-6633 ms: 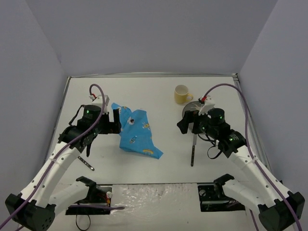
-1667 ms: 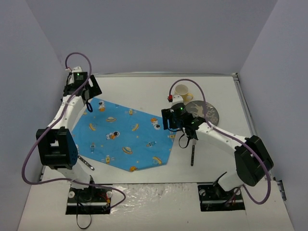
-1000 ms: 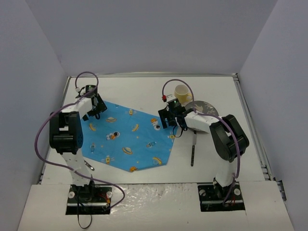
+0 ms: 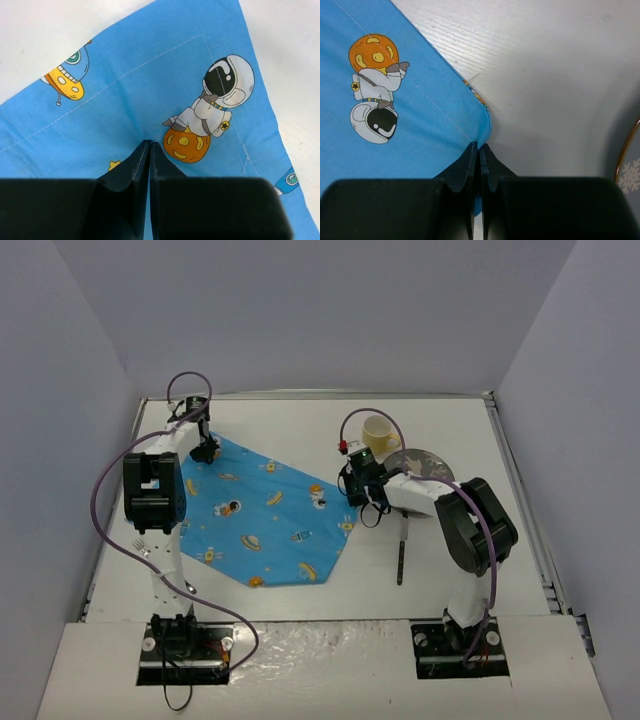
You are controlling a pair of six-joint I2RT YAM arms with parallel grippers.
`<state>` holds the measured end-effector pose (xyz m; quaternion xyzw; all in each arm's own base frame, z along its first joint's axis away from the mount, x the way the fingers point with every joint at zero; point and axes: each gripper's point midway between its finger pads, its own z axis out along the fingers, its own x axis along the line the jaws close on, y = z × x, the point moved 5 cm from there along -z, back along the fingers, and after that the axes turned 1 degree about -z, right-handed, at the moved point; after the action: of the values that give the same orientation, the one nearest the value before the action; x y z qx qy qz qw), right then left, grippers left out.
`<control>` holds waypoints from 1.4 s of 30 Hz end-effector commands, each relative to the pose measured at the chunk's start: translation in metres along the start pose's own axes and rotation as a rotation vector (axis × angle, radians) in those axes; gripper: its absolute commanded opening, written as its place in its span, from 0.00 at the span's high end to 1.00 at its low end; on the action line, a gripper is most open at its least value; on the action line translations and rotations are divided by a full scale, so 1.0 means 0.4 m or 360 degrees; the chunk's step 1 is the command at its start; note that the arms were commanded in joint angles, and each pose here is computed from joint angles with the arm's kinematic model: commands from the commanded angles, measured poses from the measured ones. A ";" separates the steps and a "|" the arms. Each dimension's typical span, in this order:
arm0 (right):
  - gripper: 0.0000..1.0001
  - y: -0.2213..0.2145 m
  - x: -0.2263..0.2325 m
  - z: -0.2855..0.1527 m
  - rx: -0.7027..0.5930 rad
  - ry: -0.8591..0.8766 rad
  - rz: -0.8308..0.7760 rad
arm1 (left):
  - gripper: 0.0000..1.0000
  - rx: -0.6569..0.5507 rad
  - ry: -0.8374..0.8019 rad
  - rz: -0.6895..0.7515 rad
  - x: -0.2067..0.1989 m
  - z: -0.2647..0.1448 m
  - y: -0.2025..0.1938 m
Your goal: Set the dinner table for one person
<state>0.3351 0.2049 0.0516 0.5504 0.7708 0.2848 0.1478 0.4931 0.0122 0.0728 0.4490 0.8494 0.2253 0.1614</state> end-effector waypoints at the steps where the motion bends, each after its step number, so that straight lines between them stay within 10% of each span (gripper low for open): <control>1: 1.00 0.023 -0.027 -0.065 -0.0108 -0.0192 0.0141 | 1.00 0.0076 -0.0028 0.0133 -0.054 0.053 -0.008; 20: 1.00 0.058 -0.032 -0.046 -0.0197 -0.0275 0.0468 | 1.00 -0.0555 -0.0363 0.0344 -0.248 -0.088 0.268; 25: 0.66 0.056 -0.012 -0.051 -0.0180 -0.0245 0.0451 | 0.66 -0.0592 -0.0396 0.0374 -0.255 -0.131 0.283; 29: 0.45 0.092 -0.003 -0.110 -0.0287 -0.0235 0.0353 | 0.06 -0.0608 -0.0347 0.0336 -0.217 -0.196 0.282; 42: 0.37 -0.011 0.282 -0.295 -0.0429 0.0181 -0.0729 | 0.03 -0.0603 -0.0270 0.0159 0.035 -0.643 0.208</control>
<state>0.2483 0.2721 0.1627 0.3934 0.7992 0.3937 0.2271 0.4806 -0.0113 0.2566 0.5120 0.7551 0.3086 0.2692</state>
